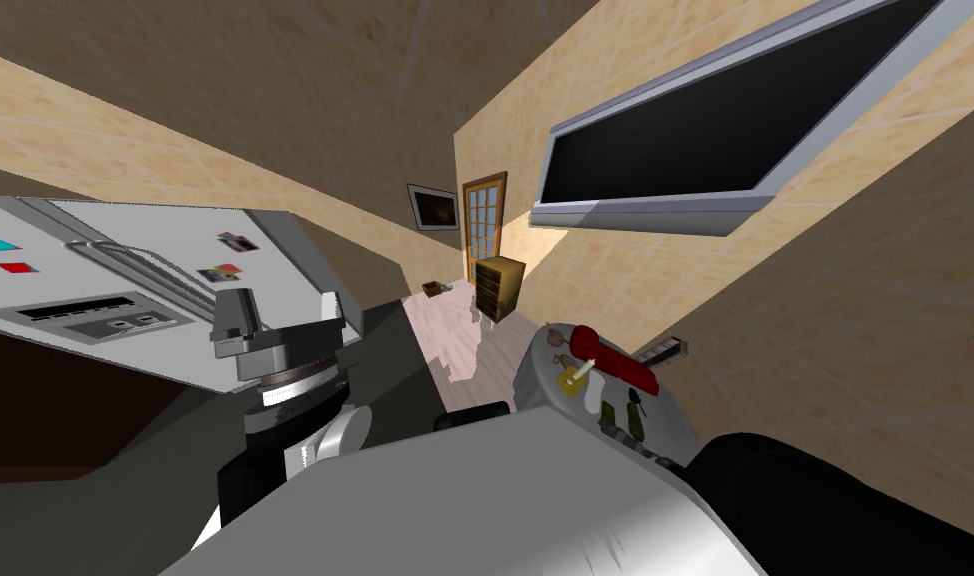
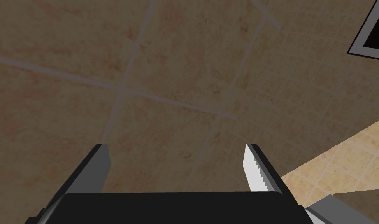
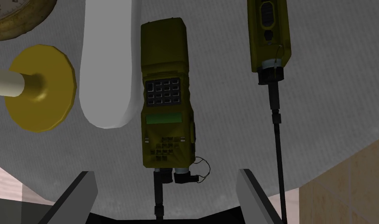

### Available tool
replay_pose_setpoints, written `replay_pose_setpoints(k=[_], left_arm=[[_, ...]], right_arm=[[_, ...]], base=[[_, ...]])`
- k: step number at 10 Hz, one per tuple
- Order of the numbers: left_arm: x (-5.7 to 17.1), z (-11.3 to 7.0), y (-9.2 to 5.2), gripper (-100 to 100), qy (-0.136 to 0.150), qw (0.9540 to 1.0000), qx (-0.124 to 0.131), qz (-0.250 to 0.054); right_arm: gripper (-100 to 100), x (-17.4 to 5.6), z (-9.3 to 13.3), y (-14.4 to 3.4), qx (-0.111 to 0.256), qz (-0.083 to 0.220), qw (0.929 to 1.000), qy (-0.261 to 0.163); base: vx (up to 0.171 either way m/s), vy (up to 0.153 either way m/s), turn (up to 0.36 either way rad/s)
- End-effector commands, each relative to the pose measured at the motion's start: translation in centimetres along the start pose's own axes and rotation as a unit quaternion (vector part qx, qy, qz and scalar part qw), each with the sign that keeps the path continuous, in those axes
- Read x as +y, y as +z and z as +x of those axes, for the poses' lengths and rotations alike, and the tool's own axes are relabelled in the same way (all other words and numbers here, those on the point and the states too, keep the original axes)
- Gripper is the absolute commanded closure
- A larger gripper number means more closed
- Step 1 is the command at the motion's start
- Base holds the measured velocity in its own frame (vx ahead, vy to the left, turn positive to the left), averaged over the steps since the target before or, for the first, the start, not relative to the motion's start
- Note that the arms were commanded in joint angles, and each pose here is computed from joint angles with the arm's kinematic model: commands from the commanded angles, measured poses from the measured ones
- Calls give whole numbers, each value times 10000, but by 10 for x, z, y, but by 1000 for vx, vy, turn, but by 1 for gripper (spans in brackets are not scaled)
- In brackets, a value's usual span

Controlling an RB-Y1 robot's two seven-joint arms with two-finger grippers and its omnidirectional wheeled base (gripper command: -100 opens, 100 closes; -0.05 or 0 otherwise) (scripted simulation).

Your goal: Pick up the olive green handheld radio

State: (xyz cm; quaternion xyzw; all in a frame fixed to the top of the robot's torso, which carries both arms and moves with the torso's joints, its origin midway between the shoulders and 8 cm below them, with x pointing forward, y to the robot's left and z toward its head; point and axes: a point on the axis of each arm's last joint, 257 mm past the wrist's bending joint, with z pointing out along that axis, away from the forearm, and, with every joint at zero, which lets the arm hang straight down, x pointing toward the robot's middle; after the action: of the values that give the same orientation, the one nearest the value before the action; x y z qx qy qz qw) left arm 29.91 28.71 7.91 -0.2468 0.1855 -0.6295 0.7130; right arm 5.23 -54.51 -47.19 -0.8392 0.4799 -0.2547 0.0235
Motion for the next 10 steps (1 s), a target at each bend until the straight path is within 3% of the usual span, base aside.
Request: replay_pose_setpoints(k=[1, 2, 5, 6, 7, 10], left_arm=[[0, 0, 0, 0, 0, 10000, 0, 0], [0, 0, 0, 0, 0, 10000, 0, 0], [0, 0, 0, 0, 0, 10000, 0, 0], [0, 0, 0, 0, 0, 10000, 0, 0], [0, 0, 0, 0, 0, 10000, 0, 0], [0, 0, 0, 0, 0, 10000, 0, 0]], right_arm=[[0, 0, 0, 0, 0, 0, 10000, 0], [-100, 1, -1, 6, 21, -22, 10000, 48], [-100, 3, -5, 21, 56, -70, 9998, 162], [-100, 2, -4, 19, 45, -56, 9999, 133], [100, 2, -4, 19, 50, -59, 9999, 137], [100, 3, -4, 19, 52, -68, 9999, 137]], base=[[0, 0, 0], [-16, -7, 79], [-30, -16, 95], [-15, -10, 20], [-3, -3, -10], [0, 0, 0]])
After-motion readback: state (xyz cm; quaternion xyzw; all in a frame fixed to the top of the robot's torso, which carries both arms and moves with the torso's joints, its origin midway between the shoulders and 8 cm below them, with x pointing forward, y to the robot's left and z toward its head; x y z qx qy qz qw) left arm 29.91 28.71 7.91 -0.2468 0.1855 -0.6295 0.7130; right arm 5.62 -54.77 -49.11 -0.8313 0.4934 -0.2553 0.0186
